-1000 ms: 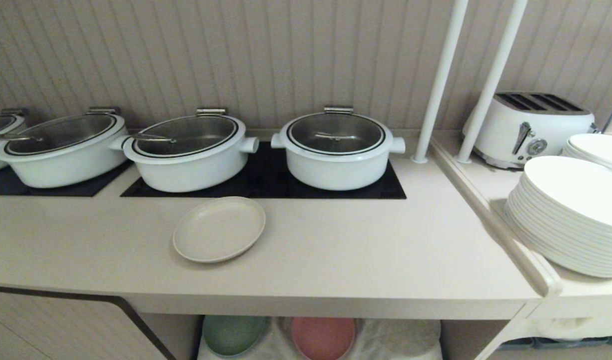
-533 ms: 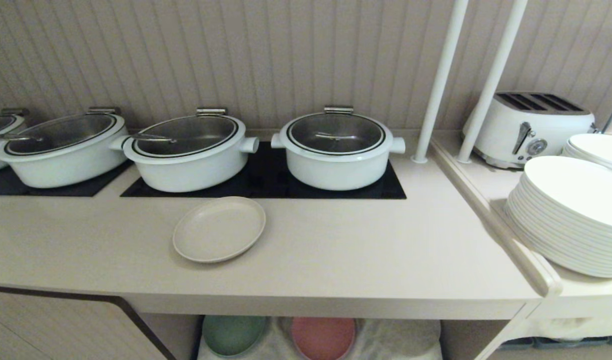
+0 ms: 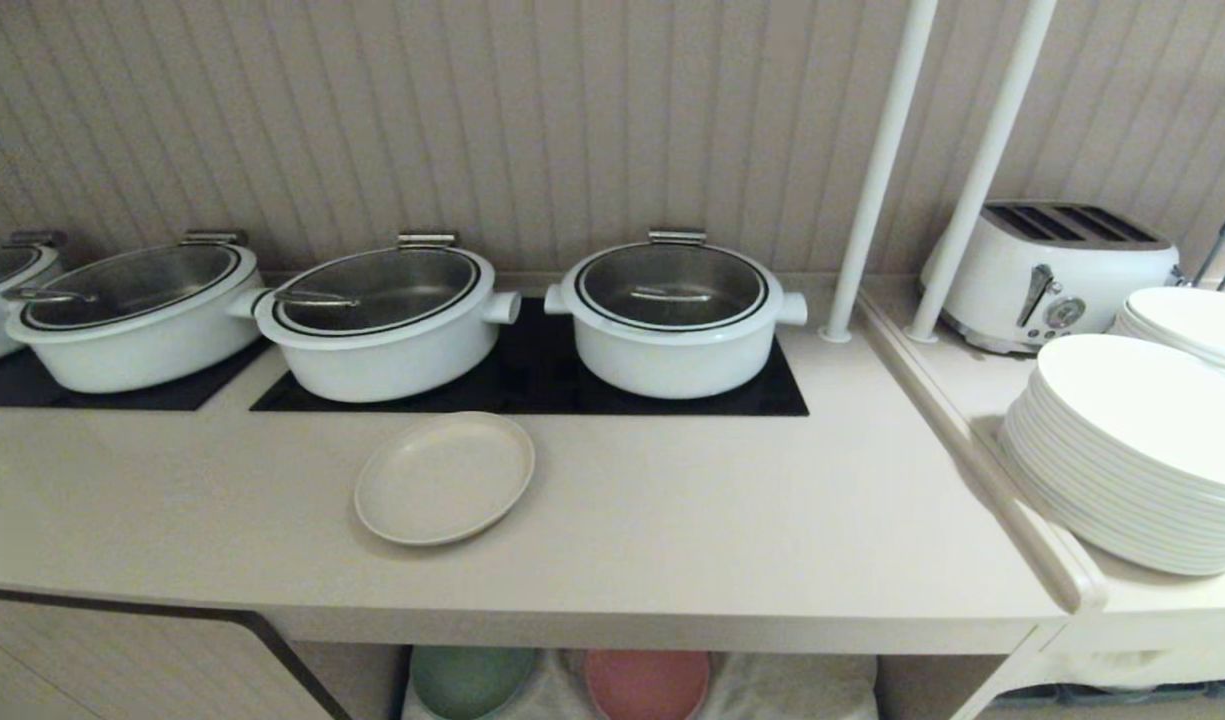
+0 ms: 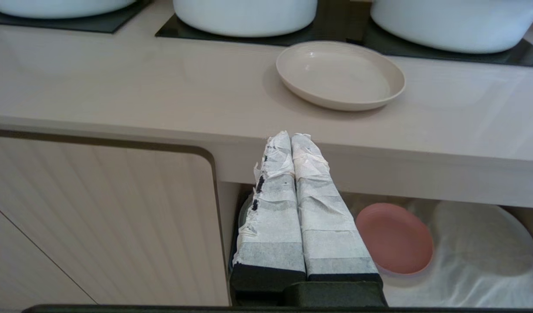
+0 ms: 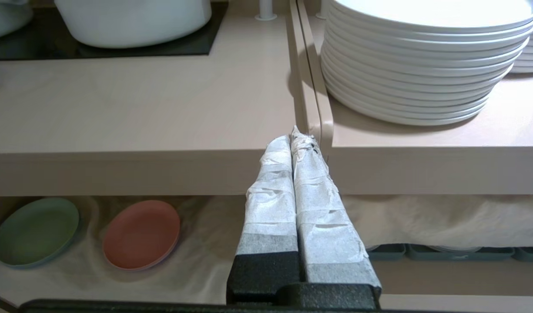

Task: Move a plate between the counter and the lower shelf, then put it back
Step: Pick up the plate

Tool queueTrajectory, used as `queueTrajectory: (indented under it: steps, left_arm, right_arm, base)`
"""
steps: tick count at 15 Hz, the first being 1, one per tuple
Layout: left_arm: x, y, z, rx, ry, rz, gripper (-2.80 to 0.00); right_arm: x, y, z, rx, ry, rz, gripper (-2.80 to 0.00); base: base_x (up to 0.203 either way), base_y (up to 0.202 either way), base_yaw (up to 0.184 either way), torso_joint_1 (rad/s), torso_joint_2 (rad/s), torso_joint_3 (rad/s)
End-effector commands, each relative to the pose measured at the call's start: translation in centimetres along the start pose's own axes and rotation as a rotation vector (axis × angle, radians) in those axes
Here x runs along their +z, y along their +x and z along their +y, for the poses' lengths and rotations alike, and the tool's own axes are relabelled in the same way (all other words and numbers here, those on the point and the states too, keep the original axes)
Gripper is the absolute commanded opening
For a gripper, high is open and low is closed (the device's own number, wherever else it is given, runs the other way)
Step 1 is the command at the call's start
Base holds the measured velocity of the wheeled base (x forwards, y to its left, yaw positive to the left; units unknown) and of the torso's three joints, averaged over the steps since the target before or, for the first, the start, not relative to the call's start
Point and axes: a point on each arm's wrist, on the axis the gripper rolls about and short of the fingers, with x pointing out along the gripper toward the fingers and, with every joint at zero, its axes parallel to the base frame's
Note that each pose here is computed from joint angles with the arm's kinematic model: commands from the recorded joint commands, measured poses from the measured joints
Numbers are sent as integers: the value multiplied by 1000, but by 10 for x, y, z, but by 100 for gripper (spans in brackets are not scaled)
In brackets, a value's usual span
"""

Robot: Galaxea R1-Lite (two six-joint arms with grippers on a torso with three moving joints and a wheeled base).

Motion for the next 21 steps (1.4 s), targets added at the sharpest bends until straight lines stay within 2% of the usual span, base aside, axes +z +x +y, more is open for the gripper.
queueTrajectory:
  steps: [1,9,21]
  left_arm:
    - [0,0,0,1,-1,-1,-280]
    - [0,0,0,1,-1,-1,-280]
    - [0,0,0,1,-1,-1,-280]
  right_arm:
    - [0,0,0,0,3,1,-280]
    - [0,0,0,0,3,1,-280]
    - [0,0,0,0,1,1,-280]
  base:
    - [0,0,0,154,-311,-168]
    - [0,0,0,139,-277,-140]
    - [0,0,0,78,-156,-79]
